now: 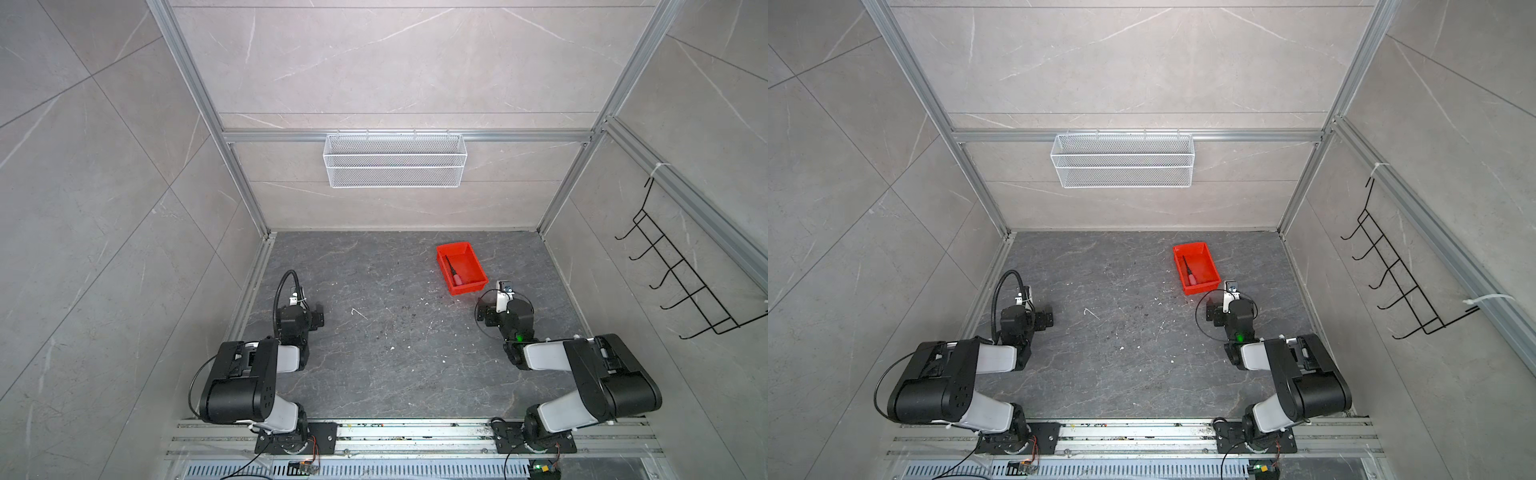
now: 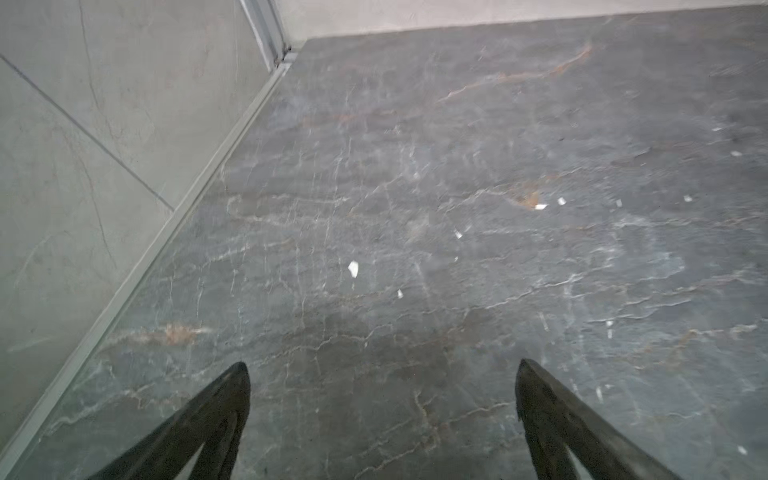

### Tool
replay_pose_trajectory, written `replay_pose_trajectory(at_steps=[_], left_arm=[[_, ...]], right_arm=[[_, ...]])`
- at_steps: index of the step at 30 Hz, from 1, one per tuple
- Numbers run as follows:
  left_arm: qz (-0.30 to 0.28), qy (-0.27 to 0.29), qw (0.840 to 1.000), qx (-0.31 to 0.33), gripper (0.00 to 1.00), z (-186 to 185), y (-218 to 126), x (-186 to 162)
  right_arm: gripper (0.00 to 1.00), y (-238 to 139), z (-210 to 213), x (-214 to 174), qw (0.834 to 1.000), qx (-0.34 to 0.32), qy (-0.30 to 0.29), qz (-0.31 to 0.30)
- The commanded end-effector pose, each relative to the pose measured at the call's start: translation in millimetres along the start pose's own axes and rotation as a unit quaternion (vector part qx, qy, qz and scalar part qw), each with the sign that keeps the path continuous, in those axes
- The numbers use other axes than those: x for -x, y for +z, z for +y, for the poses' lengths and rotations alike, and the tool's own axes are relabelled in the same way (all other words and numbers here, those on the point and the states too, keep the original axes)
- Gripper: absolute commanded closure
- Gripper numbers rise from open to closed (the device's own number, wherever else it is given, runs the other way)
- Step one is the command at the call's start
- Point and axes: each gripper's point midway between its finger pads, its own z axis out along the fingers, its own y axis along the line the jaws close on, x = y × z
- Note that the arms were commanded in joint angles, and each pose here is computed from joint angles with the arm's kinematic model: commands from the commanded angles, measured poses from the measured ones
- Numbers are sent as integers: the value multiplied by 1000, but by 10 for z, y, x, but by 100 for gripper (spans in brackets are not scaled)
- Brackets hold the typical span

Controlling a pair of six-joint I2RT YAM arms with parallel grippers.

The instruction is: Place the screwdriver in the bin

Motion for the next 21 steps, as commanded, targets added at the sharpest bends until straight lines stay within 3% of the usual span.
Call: replay_pose_trajectory(at_steps=[1,21], left_arm=[[-47,-34,998,-36,0,-52,57,330],[-38,-36,998,-33,0,-38,52,305]], right_arm=[[1,45,5,152,1000,21,13,-15],[1,48,-6,170,1000,18,11,-20]])
